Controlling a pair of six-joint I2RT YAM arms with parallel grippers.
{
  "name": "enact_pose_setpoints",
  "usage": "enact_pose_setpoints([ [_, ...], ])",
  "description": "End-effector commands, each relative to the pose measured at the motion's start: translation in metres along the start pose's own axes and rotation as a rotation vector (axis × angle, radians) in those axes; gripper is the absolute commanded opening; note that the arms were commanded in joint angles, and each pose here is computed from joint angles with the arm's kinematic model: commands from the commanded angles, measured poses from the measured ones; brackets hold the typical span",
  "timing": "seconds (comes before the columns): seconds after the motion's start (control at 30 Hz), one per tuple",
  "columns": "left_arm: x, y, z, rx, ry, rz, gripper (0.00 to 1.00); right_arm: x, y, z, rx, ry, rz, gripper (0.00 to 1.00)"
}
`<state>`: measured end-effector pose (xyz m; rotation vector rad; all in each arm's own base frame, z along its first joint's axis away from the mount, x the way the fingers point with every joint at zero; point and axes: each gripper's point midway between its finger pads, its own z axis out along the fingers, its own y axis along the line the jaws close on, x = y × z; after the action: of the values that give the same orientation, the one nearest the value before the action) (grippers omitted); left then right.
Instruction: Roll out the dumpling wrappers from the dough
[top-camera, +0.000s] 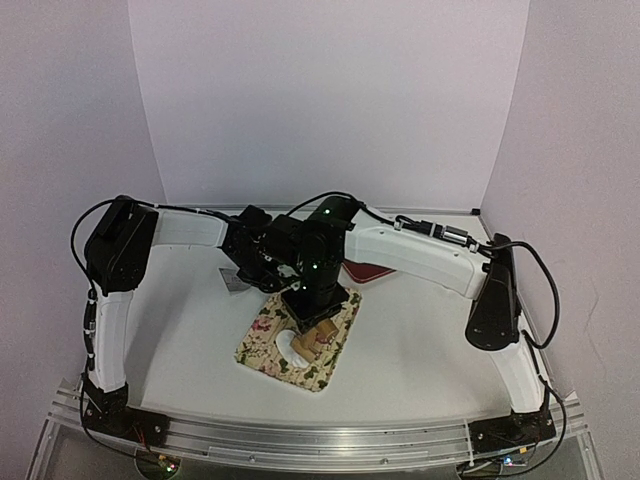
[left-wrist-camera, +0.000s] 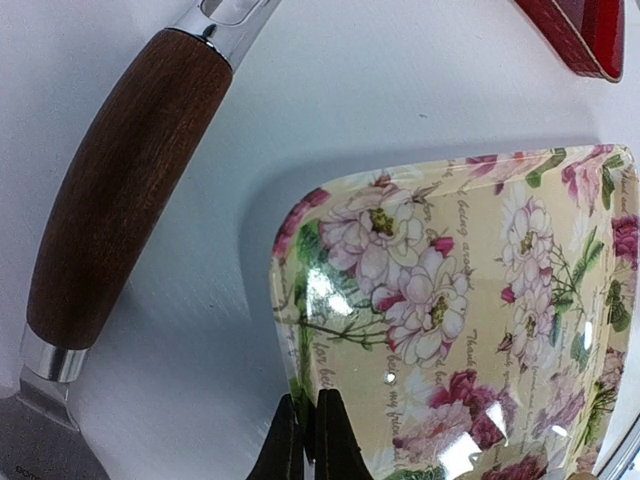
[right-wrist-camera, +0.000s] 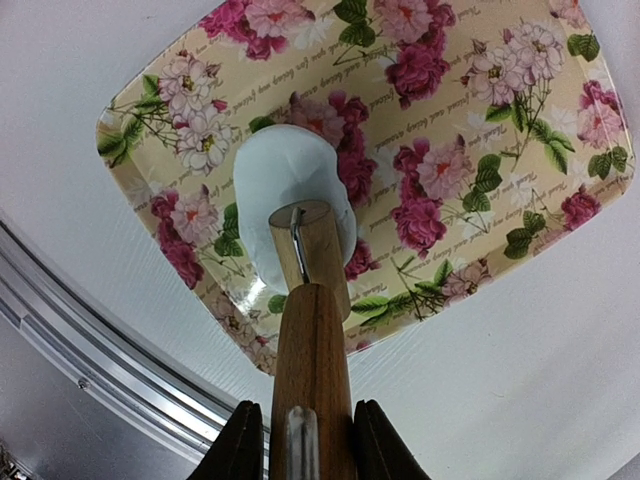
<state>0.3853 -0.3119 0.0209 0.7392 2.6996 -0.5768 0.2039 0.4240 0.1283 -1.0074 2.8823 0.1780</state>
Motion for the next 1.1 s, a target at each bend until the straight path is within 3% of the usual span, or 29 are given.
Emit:
enact_pose_setpoints([
  [0.0,0.034,0.007,0.017,-0.02,0.105,0.004,0.0,0.029,-0.001,0.002,0.023,0.115,-0.038,0.0],
  [0.3,0.021,0.003,0.017,-0.013,0.069,0.009,0.0,0.033,-0.011,0.017,0.113,0.152,0.041,0.0],
  [0.7,0.015,-0.004,-0.003,-0.004,0.016,0.002,0.01,0.061,-0.039,0.044,0.238,0.316,0.136,0.0],
  [0.8,0.01,-0.006,-0.016,-0.011,-0.013,-0.012,0.1,0.066,-0.047,0.046,0.257,0.331,0.17,0.0],
  [0.93,0.006,-0.011,-0.036,-0.011,-0.046,-0.034,0.31,0.067,-0.048,0.045,0.25,0.331,0.187,0.0],
  [1.07,0.016,-0.017,-0.056,-0.002,-0.056,-0.064,0.39,0.069,-0.048,0.048,0.235,0.338,0.197,0.0],
])
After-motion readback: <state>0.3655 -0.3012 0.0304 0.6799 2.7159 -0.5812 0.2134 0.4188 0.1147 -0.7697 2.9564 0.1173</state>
